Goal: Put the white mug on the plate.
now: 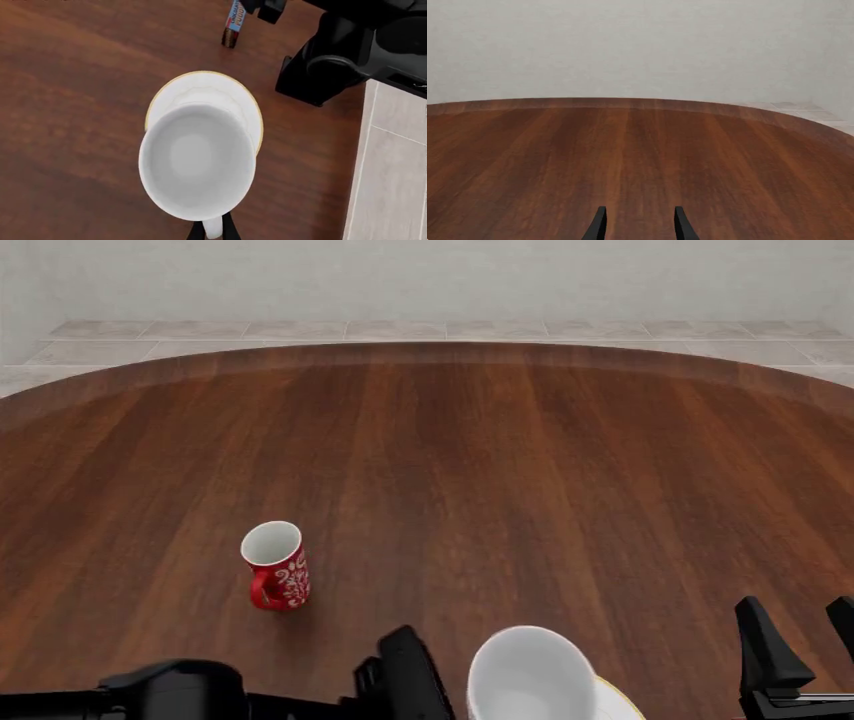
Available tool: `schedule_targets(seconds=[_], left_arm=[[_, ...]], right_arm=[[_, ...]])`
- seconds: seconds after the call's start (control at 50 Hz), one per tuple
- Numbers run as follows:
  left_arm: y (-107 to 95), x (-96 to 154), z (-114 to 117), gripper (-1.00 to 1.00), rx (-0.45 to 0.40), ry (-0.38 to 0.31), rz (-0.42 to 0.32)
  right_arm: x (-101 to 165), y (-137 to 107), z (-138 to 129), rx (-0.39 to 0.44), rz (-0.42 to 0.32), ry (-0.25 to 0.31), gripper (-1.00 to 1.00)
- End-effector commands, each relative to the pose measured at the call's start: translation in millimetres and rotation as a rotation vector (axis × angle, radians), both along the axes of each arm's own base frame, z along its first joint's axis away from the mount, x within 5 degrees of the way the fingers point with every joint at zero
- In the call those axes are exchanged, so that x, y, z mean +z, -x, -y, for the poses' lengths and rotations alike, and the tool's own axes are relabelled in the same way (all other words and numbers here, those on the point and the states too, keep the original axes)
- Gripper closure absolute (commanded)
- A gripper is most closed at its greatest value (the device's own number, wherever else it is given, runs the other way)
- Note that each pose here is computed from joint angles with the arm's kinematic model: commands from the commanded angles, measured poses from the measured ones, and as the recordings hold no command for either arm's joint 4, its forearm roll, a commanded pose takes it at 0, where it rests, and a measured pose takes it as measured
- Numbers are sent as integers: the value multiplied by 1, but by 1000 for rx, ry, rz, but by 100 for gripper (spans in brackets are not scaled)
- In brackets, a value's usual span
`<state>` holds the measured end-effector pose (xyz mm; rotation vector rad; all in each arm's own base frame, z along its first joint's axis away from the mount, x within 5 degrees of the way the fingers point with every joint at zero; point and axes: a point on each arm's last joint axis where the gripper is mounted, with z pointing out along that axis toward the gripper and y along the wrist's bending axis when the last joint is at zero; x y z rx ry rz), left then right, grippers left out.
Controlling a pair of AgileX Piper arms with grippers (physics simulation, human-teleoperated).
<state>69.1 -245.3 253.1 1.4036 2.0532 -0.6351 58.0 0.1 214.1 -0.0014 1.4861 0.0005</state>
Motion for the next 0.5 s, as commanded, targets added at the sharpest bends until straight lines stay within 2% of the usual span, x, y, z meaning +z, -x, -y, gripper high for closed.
schedule_targets(seconds=[0.02,0.08,0.24,0.28,0.36,0.44,0.5], left_arm=[[0,3,9,100,-12,2,4],[-2,-7,10,100,-6,-3,2],[-3,-15,14,100,0,-11,-7],[-3,-10,14,100,0,-13,-7],[-3,-18,17,100,1,-16,-12],[-3,-13,20,100,1,-19,-15],[-3,-23,22,100,2,-22,-18]], right_arm=[[0,0,0,0,0,0,-100],[0,0,0,0,0,0,-100],[0,0,0,0,0,0,-100],[0,0,0,0,0,0,-100],[0,0,0,0,0,0,-100],[0,0,0,0,0,0,-100],[0,0,0,0,0,0,-100]])
